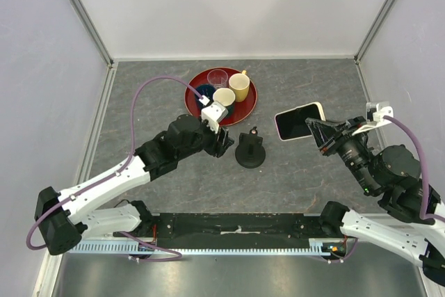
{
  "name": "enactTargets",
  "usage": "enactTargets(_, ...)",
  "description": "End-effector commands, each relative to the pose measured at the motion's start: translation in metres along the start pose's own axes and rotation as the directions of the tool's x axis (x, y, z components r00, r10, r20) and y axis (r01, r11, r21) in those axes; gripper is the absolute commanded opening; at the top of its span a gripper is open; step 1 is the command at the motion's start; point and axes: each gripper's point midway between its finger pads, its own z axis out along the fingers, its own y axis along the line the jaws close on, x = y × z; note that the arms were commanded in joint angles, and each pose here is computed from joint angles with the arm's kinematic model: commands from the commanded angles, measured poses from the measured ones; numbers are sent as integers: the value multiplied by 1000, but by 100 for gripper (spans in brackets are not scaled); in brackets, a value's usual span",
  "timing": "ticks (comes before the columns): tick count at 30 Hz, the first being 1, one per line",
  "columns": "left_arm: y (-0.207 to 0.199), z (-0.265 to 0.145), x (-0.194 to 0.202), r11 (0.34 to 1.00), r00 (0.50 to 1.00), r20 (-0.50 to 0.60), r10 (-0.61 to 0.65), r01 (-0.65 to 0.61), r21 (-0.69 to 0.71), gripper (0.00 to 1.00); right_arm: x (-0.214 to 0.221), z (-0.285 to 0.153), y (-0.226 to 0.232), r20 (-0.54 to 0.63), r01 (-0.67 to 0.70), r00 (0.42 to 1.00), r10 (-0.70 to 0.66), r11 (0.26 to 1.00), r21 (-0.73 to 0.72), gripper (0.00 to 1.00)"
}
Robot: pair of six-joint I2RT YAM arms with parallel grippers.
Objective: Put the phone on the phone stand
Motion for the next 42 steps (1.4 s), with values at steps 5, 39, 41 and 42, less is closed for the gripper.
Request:
enactTargets(5, -6, 29, 13, 989, 989, -6, -146, 146, -25, 63, -10, 2, 16, 13, 7, 1000, -6, 998, -65, 0)
enactTargets(39, -2, 52, 7, 992, 995, -3, -97, 97, -80, 51, 46, 25, 35, -176, 102, 976, -127, 984, -144, 0)
enactTargets(41, -4, 52, 7, 993, 995, -2, -98, 97, -69, 52, 48, 26, 35, -179, 104, 975, -130, 984, -146, 0)
enactTargets(42, -4, 53, 7, 993, 995, -4, -99, 98, -68, 52, 50, 27, 36, -186, 108, 973, -135, 983, -148, 0)
